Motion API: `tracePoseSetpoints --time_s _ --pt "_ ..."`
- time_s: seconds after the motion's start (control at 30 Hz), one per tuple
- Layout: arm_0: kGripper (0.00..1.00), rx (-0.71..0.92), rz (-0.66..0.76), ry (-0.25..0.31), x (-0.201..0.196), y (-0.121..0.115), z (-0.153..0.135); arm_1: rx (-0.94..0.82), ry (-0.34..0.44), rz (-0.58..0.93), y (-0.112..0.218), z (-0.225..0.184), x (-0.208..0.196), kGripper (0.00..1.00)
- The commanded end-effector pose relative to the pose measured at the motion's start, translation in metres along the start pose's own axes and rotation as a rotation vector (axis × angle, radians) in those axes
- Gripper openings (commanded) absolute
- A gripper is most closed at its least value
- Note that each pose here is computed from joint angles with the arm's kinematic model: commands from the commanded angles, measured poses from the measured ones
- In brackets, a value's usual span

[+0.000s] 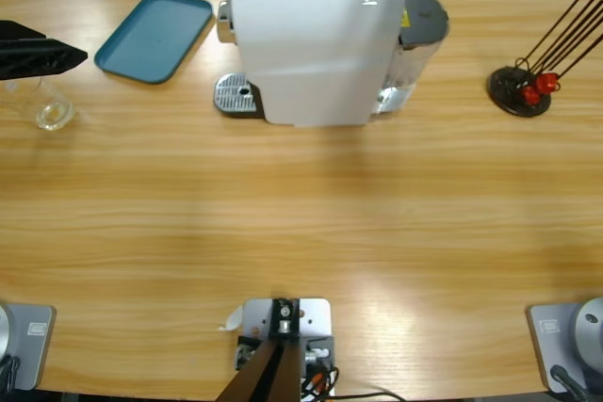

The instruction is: Pour coffee

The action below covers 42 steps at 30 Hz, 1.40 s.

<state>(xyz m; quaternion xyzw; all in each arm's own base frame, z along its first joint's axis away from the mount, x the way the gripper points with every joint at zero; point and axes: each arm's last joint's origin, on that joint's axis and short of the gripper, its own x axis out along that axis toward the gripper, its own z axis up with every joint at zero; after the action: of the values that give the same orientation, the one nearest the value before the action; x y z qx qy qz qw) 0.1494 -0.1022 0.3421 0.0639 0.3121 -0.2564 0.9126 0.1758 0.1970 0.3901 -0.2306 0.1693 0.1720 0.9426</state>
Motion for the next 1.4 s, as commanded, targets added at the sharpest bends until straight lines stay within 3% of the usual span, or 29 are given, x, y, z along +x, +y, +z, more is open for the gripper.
tracePoseSetpoints --time_s 0.03,0.23,0.53,0.8,1.1,1.4 --pt "0.738 0.014 -0.014 0.063 0.013 -0.001 -0.01 -0.29 -0.02 -0.108 0.069 0.032 0.012 0.0" --pt "0.738 0.014 -0.013 0.062 0.013 -0.001 -0.01 -0.266 -0.078 -0.161 0.076 0.038 0.019 0.0" --pt "0.738 0.014 -0.013 0.063 0.013 -0.001 -0.01 -0.26 -0.034 -0.219 0.09 0.02 0.036 0.0" --pt "0.734 0.013 -0.013 0.075 0.017 -0.002 -0.01 -0.25 -0.01 -0.281 0.07 0.013 0.033 0.0" --pt "0.734 0.014 -0.014 0.076 0.017 -0.002 -0.011 -0.267 -0.014 -0.296 0.061 0.027 0.049 0.0" --pt "0.731 0.014 -0.013 0.077 0.017 -0.002 -0.011 -0.281 -0.026 -0.272 0.079 0.044 0.07 0.0"
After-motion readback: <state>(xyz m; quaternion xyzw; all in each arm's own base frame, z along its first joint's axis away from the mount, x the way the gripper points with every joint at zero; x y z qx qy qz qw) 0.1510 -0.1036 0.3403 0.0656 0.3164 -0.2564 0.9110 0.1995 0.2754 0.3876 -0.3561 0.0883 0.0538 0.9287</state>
